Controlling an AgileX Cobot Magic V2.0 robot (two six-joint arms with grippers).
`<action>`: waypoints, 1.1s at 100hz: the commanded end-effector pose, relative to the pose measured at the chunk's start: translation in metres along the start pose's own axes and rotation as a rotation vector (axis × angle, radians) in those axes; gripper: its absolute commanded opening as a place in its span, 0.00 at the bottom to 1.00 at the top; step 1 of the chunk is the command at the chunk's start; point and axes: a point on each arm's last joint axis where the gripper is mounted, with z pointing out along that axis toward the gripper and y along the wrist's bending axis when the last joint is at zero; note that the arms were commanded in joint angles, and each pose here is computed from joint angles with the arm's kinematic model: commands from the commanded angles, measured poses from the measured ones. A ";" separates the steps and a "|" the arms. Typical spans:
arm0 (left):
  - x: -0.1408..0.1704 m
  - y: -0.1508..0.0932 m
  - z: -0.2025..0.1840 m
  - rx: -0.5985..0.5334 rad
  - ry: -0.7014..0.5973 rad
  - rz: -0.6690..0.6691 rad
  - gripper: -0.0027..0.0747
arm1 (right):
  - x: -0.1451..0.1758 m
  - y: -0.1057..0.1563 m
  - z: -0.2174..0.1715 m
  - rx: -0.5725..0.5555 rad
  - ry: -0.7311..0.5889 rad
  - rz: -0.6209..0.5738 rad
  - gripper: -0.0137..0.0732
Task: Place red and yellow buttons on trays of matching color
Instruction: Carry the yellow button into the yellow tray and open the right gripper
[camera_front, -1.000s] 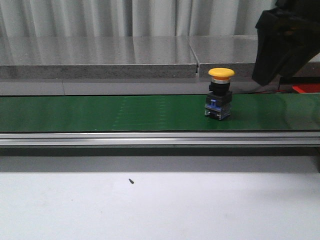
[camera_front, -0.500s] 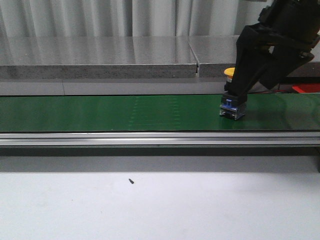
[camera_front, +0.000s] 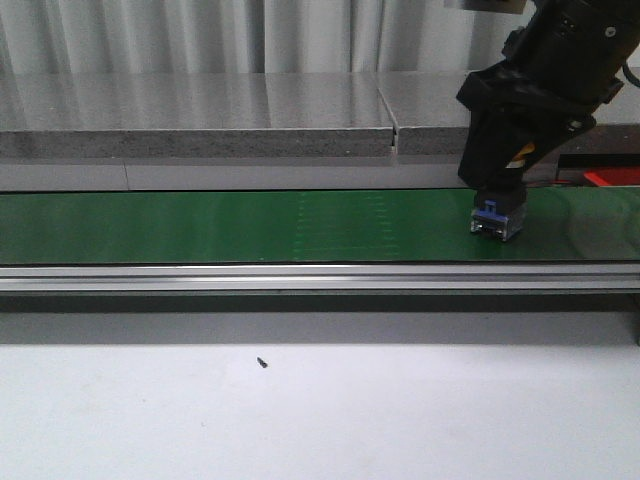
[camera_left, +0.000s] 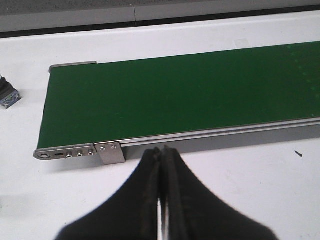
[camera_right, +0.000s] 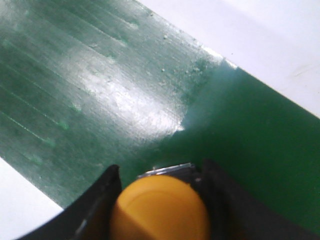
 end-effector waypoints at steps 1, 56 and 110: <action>-0.013 -0.001 -0.005 0.001 -0.095 0.001 0.01 | -0.014 0.001 -0.021 0.023 -0.106 -0.004 0.45; -0.013 -0.001 -0.005 0.001 -0.095 0.001 0.01 | 0.017 -0.002 -0.075 0.040 -0.107 0.152 0.45; -0.013 -0.001 -0.005 0.001 -0.095 0.001 0.01 | 0.116 -0.055 -0.116 0.232 -0.079 0.553 0.45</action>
